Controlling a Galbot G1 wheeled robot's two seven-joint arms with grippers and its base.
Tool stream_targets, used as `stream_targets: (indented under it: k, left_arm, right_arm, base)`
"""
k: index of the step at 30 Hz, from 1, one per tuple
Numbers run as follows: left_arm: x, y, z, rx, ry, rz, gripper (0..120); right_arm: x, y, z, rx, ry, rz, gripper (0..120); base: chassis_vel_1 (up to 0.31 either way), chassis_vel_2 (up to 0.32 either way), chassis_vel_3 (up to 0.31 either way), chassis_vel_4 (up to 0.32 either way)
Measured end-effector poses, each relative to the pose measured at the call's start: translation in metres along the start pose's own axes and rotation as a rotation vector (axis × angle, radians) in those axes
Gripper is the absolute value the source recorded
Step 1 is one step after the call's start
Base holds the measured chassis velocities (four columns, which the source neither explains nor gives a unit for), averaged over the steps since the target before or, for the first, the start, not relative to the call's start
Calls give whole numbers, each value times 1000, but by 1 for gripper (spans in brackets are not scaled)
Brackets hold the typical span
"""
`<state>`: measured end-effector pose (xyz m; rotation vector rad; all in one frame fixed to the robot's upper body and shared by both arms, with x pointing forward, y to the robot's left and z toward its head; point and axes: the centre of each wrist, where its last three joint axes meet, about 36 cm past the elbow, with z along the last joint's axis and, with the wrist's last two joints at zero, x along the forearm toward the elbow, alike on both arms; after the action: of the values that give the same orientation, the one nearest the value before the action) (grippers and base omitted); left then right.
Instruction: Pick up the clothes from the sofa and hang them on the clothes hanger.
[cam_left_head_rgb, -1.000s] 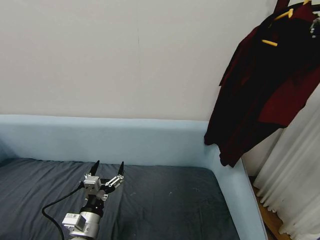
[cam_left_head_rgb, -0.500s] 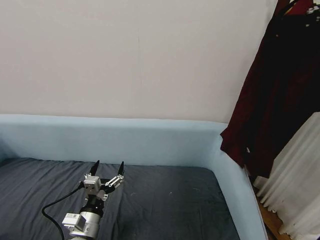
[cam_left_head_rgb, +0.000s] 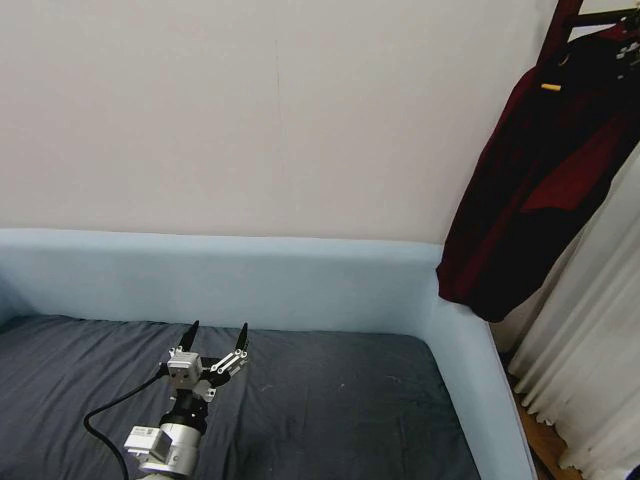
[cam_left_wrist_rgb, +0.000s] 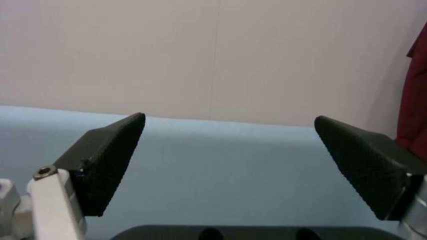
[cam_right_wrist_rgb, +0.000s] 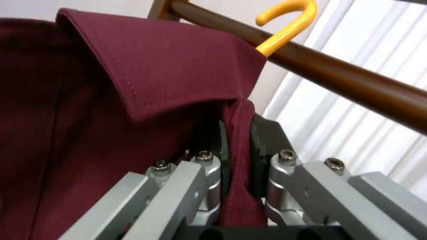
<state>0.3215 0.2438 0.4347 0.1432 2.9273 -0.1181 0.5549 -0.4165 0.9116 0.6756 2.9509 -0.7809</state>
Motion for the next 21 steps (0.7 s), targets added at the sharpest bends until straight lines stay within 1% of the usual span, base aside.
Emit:
stream_targets:
  k: [1,3,6,10,11,12,15,20,21]
  left_arm:
    - [0,0,0,0,0,0,100]
    - [0,0,0,0,0,0,100]
    - [0,0,0,0,0,0,100]
    - [0,0,0,0,0,0,100]
    - [0,0,0,0,0,0,100]
    - [0,0,0,0,0,0,100]
    - [0,0,0,0,0,0,100]
    - [0,0,0,0,0,0,100]
    - [0,0,0,0,0,0,100]
  right_arm:
    - [0,0,0,0,0,0,7]
    - [16,-8,2,-13,-18,-16,7]
    - [35,-11,2,-11,-45,-29,7]
    - [43,-14,6,13,-57,-22,7]
    - [43,-16,9,41,-60,-8,7]
    - [43,-16,9,41,-60,-8,7]
    - [41,-25,18,146,-70,18,7]
    - [46,-36,22,196,-80,31,7]
    - [52,-40,22,218,-91,27,7]
  base:
    - [0,0,0,0]
    - [0,0,0,0]
    - [0,0,0,0]
    - [0,0,0,0]
    - [0,0,0,0]
    - [0,0,0,0]
    - [0,0,0,0]
    - [0,0,0,0]
    - [0,0,0,0]
